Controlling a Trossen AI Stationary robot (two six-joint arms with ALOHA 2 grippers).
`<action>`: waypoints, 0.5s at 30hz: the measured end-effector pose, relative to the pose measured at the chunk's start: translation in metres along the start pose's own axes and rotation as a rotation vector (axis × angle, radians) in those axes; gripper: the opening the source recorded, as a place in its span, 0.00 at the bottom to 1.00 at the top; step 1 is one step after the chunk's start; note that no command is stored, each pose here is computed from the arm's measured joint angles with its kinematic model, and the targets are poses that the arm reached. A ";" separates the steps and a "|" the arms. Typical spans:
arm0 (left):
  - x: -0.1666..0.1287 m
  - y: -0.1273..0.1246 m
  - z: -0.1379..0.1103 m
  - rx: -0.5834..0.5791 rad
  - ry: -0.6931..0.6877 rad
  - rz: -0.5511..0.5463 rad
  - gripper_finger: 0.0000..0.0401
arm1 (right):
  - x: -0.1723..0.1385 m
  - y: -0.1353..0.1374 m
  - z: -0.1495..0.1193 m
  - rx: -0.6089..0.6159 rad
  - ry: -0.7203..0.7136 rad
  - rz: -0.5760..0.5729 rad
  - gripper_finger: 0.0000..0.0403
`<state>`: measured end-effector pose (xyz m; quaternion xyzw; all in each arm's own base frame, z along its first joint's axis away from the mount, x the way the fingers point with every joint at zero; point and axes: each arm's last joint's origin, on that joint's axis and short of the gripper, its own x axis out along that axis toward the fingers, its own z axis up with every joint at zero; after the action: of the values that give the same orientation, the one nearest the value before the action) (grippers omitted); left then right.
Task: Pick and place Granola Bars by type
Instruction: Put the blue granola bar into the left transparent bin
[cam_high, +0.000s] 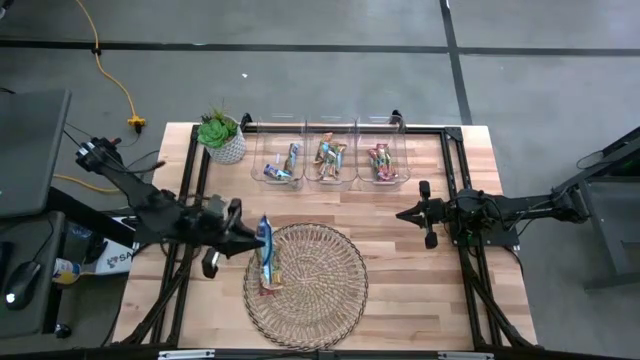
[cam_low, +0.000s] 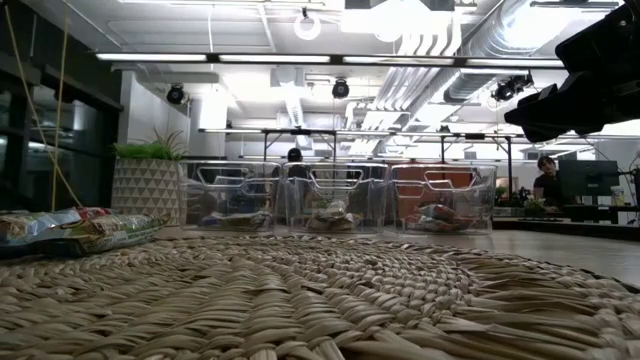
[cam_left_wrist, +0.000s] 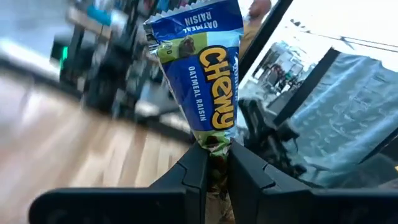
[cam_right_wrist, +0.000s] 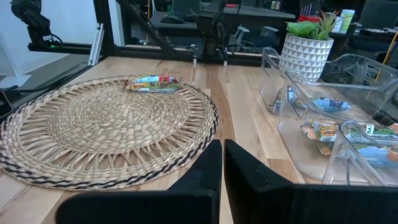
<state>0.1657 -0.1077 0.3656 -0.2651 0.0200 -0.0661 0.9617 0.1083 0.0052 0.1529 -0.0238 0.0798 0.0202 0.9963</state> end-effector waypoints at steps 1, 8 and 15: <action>0.001 -0.006 0.009 0.037 -0.022 -0.006 0.10 | 0.000 0.000 0.000 0.000 0.000 0.000 0.00; 0.010 -0.037 0.055 0.322 -0.125 0.029 0.10 | 0.000 0.000 0.000 0.000 0.000 0.000 0.00; 0.017 -0.057 0.088 0.469 -0.218 0.172 0.10 | 0.000 0.000 0.000 0.000 0.000 0.000 0.00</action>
<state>0.1823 -0.1138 0.4704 -0.0379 -0.0772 0.0421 0.9954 0.1083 0.0052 0.1530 -0.0238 0.0797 0.0201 0.9963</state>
